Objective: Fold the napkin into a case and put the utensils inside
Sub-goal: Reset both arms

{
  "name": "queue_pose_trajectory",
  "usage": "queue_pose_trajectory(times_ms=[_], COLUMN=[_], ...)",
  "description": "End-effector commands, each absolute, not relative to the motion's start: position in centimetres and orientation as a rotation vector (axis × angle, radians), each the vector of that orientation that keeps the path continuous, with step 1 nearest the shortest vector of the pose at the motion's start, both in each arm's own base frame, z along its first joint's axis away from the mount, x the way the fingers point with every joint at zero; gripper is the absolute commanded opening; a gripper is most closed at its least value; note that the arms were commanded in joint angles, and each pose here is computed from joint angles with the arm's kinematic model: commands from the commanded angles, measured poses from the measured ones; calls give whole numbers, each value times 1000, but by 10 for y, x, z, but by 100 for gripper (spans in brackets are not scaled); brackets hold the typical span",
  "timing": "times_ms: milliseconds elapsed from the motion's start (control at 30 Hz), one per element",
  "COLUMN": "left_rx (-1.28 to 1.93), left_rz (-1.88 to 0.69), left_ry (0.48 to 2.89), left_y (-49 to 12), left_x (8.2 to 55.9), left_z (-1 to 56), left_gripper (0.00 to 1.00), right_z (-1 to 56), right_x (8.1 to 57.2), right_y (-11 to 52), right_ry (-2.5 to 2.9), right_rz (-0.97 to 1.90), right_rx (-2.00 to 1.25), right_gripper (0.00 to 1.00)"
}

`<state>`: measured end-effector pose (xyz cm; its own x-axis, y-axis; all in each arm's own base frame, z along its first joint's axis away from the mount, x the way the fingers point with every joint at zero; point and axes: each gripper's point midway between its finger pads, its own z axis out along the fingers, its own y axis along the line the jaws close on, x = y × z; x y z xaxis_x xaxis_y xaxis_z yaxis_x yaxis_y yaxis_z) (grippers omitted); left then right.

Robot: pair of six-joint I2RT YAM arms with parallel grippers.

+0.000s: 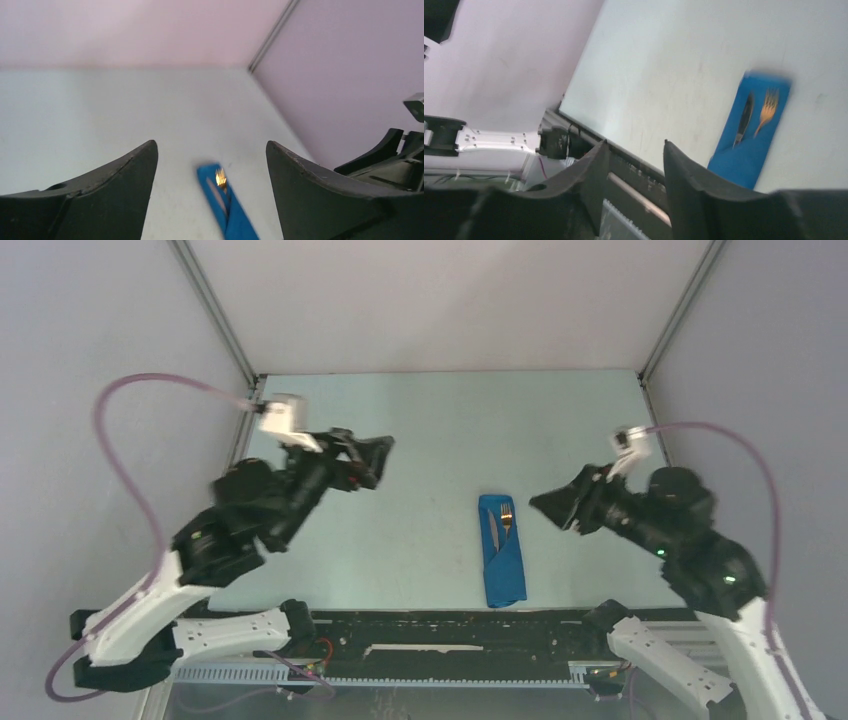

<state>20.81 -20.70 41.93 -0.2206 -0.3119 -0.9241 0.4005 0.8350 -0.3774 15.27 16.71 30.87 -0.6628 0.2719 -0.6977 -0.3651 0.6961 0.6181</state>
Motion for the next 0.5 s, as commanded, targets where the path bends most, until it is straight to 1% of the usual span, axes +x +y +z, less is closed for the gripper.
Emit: queue_pose_trajectory(times_ms=[0, 133, 167, 200, 267, 467], left_rx=[73, 97, 90, 84, 81, 67], left_rz=[-616, -619, -617, -613, -601, -562], left_ry=[1390, 1264, 1243, 1229, 1208, 1189], left_y=[-139, -95, -83, -75, -59, -26], left_x=[188, 162, 157, 154, 147, 135], left_z=[509, 550, 557, 561, 569, 577], left_gripper=[88, 92, 93, 94, 96, 96], right_z=[388, 470, 484, 497, 517, 556], right_x=[154, 147, 146, 144, 140, 126], right_y=[123, 92, 85, 80, 73, 58], right_ry=[1908, 1710, 1670, 1630, 1562, 1413], right_rz=[704, 583, 558, 544, 532, 526], right_rx=[-163, -167, -156, -153, -147, -124], right_gripper=[58, 78, 86, 97, 100, 100])
